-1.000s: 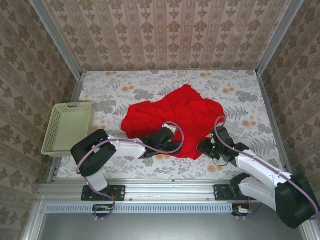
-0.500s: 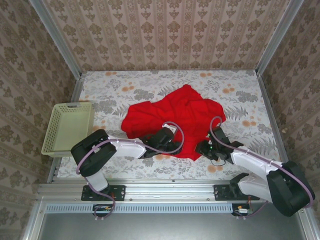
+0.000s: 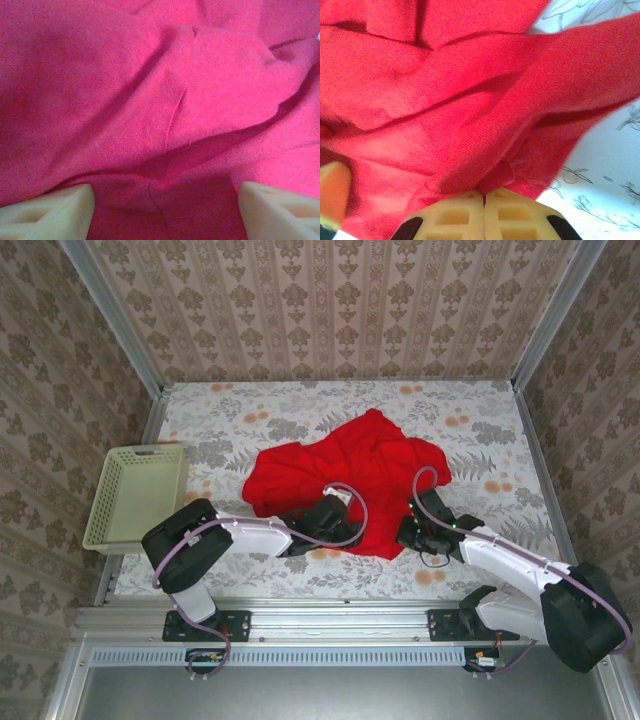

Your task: Fold the inside-out t-shirt

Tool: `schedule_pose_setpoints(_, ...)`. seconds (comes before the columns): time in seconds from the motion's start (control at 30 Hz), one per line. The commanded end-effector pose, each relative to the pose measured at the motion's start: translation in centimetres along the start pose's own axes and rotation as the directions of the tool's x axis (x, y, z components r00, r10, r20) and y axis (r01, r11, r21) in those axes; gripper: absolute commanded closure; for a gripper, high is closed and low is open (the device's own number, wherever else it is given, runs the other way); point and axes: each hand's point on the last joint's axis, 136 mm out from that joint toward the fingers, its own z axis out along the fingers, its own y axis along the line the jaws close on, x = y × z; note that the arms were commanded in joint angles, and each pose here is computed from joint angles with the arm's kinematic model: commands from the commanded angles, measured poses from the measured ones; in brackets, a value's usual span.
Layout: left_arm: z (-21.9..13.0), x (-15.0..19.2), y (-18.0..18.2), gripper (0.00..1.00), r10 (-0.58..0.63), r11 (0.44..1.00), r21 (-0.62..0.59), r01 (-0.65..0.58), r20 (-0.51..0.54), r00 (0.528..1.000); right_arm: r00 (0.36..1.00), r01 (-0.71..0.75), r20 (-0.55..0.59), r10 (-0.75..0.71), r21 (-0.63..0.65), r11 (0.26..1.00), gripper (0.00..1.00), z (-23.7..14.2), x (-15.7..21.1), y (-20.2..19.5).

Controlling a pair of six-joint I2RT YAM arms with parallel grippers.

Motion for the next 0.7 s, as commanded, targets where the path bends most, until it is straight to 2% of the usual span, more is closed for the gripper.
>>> schedule_pose_setpoints(0.0, 0.4, 0.9, 2.6, 0.22, -0.048, 0.991, -0.127, 0.042, -0.041, 0.998, 1.000, 0.019, 0.010, -0.020, 0.102, 0.995, 0.94, -1.6, 0.2, -1.6)
schedule_pose_setpoints(0.13, 0.5, 0.8, 5.2, 0.21, -0.124, 0.965, -0.239, 0.110, -0.044, 0.991, 1.000, 0.005, 0.016, -0.008, 0.184, 0.983, 0.96, -3.6, 1.3, -3.5)
schedule_pose_setpoints(0.33, 0.6, -0.1, 6.7, 0.19, -0.177, 0.939, -0.305, 0.161, -0.027, 0.984, 0.996, -0.086, 0.030, 0.082, 0.193, 0.977, 0.99, -4.8, 3.2, -5.1)
schedule_pose_setpoints(0.5, -0.3, -1.4, 5.3, 0.15, -0.149, 0.959, -0.246, 0.142, -0.008, 0.989, 0.994, -0.103, 0.042, 0.097, 0.185, 0.977, 0.98, -5.0, 3.0, -4.9)
schedule_pose_setpoints(0.67, -3.4, -3.0, 3.7, 0.07, -0.138, 0.975, -0.176, 0.138, 0.009, 0.990, 0.996, -0.083, 0.063, 0.070, 0.226, 0.971, 0.95, -6.4, 1.9, -4.7)
